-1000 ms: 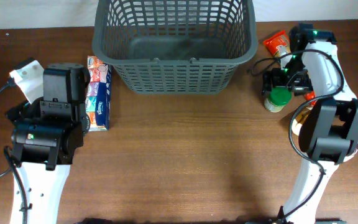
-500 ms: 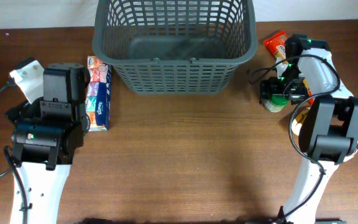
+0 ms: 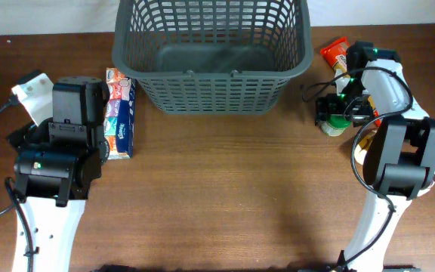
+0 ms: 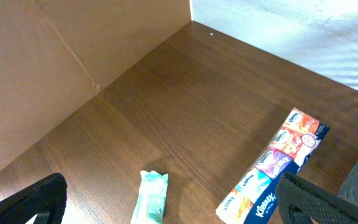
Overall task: Pack container
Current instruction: 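Close the right gripper around the Knorr jar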
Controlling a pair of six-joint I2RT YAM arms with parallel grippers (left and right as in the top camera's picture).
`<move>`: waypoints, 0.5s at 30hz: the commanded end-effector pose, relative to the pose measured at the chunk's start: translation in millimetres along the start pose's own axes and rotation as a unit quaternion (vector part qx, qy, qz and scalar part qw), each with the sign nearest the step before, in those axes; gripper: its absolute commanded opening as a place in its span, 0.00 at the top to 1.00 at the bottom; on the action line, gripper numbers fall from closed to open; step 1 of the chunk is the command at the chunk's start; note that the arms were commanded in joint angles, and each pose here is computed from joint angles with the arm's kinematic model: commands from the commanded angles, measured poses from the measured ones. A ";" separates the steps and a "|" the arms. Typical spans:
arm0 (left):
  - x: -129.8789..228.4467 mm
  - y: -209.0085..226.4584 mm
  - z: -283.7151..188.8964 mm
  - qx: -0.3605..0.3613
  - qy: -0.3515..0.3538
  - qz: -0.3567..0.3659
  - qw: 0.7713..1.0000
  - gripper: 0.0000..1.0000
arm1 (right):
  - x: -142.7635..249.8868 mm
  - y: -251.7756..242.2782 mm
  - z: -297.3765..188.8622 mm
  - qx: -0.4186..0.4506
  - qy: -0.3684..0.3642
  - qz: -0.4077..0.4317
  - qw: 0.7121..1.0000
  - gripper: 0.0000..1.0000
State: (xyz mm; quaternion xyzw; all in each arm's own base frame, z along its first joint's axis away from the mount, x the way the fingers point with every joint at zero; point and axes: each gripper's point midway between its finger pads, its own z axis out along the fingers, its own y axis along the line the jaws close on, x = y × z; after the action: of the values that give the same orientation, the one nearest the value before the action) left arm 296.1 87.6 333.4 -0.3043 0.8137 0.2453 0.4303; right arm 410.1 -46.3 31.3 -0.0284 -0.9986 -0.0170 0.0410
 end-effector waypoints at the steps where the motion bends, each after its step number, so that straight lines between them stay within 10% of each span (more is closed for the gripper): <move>1: -4.2 3.8 -0.8 -0.007 -0.005 0.004 1.000 0.00 | 7.4 1.0 11.0 0.003 0.016 -0.004 1.000 0.01; 15: -4.2 3.8 -0.8 -0.007 -0.005 0.004 1.000 0.00 | 10.5 1.1 20.3 0.003 0.019 -0.004 1.000 0.01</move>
State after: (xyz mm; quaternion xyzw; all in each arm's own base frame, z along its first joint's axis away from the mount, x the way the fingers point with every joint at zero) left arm 296.0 87.6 333.4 -0.3043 0.8138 0.2454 0.4301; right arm 399.5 -45.0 15.7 -0.0285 -0.9979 -0.0185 0.0558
